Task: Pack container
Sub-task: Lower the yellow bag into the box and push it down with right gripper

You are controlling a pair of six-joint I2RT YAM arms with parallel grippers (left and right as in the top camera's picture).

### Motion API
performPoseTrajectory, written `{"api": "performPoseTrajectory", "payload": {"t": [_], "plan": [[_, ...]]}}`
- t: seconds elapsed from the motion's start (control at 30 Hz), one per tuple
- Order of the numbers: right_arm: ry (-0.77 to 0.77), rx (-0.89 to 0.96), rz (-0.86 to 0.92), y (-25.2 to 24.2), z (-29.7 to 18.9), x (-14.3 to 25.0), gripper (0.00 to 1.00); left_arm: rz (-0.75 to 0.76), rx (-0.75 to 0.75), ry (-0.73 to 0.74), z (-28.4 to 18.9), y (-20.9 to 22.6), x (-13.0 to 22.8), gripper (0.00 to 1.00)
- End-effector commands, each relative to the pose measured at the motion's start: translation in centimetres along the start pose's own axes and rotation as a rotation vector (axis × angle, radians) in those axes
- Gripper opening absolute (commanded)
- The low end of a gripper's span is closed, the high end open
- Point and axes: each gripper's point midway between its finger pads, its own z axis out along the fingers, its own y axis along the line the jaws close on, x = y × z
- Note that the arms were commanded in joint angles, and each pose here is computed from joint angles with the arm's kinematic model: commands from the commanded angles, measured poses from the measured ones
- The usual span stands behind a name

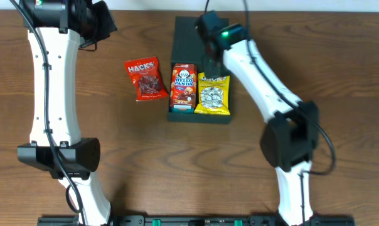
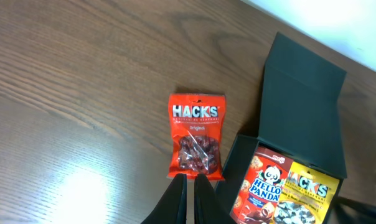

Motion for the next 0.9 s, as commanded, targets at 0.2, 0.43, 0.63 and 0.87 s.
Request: {"api": "performPoseTrajectory", "payload": {"t": [0.2,0.43,0.63,0.87], "plan": [[0.029,-0.020,-0.021,-0.2,-1.0,1.8,0.02,0.004,-0.016,0.005,0.3,0.4,0.0,0.07],[0.114,0.002,-0.043,0.0,3.3,5.1,0.02,0.004,-0.013,-0.002,0.3,0.3,-0.1,0.07],[0.135,-0.006,-0.047,0.3,5.3,6.5,0.02,0.004,-0.011,-0.005,0.3,0.3,-0.2,0.07],[0.124,-0.009,-0.044,0.3,5.4,6.5,0.02,0.004,-0.011,-0.005,0.3,0.3,-0.2,0.07]]}}
